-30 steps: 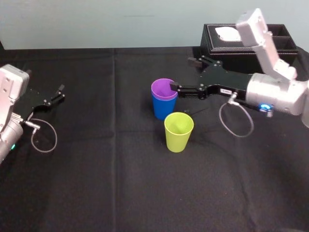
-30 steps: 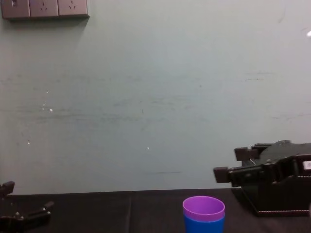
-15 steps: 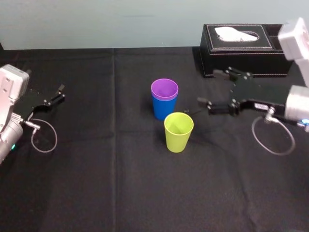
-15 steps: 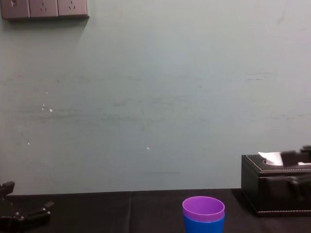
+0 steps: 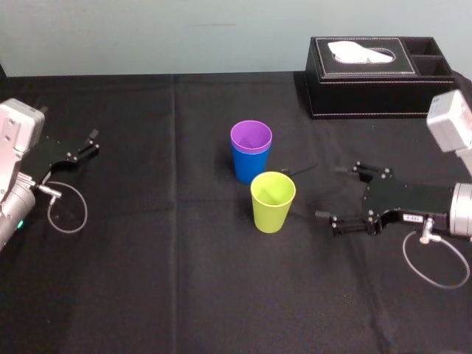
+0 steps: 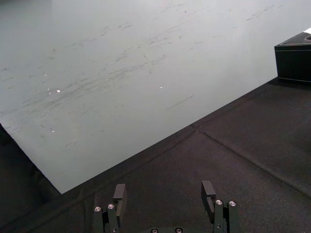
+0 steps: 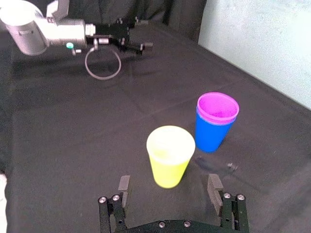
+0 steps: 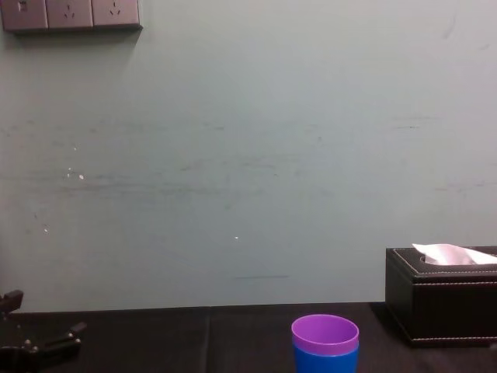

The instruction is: Stack the three plastic cups sequentially using one hand.

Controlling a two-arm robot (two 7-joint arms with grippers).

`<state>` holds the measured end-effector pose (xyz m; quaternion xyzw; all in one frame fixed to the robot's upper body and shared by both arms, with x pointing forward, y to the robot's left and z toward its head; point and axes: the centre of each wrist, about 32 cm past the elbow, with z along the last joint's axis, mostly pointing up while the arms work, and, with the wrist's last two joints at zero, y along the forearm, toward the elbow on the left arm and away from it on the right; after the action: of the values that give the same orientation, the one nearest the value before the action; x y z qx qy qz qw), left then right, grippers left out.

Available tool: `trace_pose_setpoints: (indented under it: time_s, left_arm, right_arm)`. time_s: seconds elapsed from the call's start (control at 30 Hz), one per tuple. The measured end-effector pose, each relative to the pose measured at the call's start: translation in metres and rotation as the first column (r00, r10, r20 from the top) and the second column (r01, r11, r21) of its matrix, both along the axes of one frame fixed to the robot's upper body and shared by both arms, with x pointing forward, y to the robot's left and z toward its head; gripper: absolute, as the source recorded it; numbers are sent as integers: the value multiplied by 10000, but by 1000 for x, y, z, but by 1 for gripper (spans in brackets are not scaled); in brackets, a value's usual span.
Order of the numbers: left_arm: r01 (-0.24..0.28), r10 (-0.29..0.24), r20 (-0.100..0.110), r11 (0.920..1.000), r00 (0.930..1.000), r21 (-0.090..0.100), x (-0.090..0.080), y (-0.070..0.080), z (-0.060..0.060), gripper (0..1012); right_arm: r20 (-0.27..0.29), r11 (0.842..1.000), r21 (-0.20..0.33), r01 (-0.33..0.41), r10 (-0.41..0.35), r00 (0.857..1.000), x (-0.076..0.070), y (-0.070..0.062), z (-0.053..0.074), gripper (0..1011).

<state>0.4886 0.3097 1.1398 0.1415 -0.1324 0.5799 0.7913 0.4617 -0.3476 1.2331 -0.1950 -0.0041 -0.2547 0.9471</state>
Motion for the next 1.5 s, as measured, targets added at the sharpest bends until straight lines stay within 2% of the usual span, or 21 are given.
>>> trace_pose_setpoints:
  time_s: [0.13,0.47,1.1,1.5]
  left_arm:
    - [0,0,1,10000,10000,-1,0,0,0,1010]
    - [0,0,1,10000,10000,0,0,0,0,1010]
    - [0,0,0,10000,10000,-1,0,0,0,1010]
    - [-1,1,0,10000,10000,-1,0,0,0,1010]
  right_arm:
    - [-255,9998,-198,6,-11,9997,-1,1,-11,1003]
    - [-476,9987,-468,208,-230,9986,2,9,-27,1003]
    - [-620,9985,-469,265,-294,9976,17,26,-42,1003]
    - [-612,9990,-354,254,-276,9977,25,35,-44,1003]
